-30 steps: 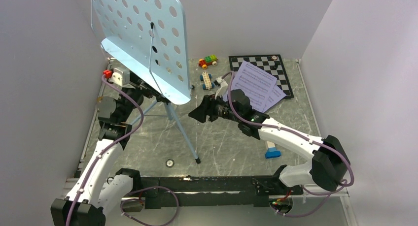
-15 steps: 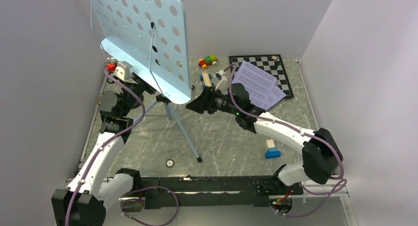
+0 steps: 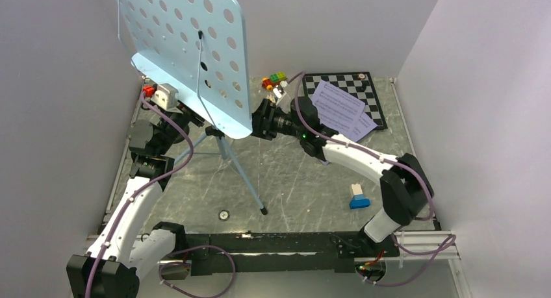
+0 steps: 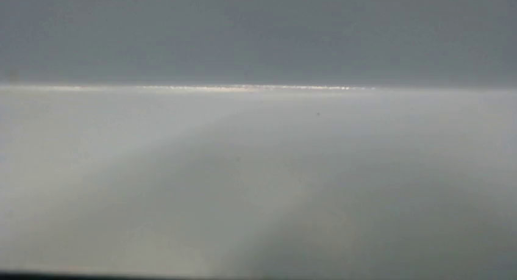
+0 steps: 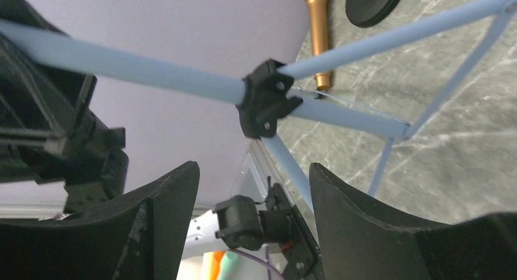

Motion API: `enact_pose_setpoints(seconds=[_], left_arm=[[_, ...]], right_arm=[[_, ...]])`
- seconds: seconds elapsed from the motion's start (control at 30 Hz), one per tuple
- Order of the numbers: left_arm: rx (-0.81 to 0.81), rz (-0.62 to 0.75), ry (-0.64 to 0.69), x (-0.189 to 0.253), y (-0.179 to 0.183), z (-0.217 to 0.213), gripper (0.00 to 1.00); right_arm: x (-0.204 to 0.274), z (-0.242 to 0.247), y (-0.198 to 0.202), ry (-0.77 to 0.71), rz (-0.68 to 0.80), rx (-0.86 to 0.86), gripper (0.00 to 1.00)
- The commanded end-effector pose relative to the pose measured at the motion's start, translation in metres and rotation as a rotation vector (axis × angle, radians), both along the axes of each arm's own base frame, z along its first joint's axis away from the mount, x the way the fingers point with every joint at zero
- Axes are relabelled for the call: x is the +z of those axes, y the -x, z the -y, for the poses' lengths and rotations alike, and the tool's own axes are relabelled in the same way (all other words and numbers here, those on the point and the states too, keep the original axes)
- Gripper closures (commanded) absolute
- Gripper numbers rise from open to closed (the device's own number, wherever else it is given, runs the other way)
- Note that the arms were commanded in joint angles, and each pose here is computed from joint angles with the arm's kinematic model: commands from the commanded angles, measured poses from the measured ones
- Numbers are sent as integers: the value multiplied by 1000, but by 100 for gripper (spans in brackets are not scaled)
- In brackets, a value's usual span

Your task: Pack up the instrument practice props

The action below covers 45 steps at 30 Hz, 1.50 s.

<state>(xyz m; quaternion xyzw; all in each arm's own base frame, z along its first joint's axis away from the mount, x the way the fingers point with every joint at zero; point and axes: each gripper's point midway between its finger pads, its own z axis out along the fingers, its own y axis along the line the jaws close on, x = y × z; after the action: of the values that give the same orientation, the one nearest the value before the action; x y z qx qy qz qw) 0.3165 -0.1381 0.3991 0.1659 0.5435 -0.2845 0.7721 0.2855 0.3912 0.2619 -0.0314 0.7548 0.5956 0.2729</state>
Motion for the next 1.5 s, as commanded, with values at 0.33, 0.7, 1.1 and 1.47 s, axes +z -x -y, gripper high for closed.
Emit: enact_pose_setpoints(seconds=[0.33, 0.7, 1.1, 1.47], left_arm=[[40, 65, 3, 16, 6, -8, 100], [37, 57, 11, 12, 4, -7, 100], [30, 54, 11, 12, 3, -5, 100], [24, 30, 20, 4, 1, -3, 100]], right_arm=[[-5, -42, -21, -38, -248, 75, 42], [-5, -62, -21, -10, -267, 129, 47], [-13, -66, -23, 9, -278, 140, 66], [-1, -77, -1, -14, -143, 232, 100]])
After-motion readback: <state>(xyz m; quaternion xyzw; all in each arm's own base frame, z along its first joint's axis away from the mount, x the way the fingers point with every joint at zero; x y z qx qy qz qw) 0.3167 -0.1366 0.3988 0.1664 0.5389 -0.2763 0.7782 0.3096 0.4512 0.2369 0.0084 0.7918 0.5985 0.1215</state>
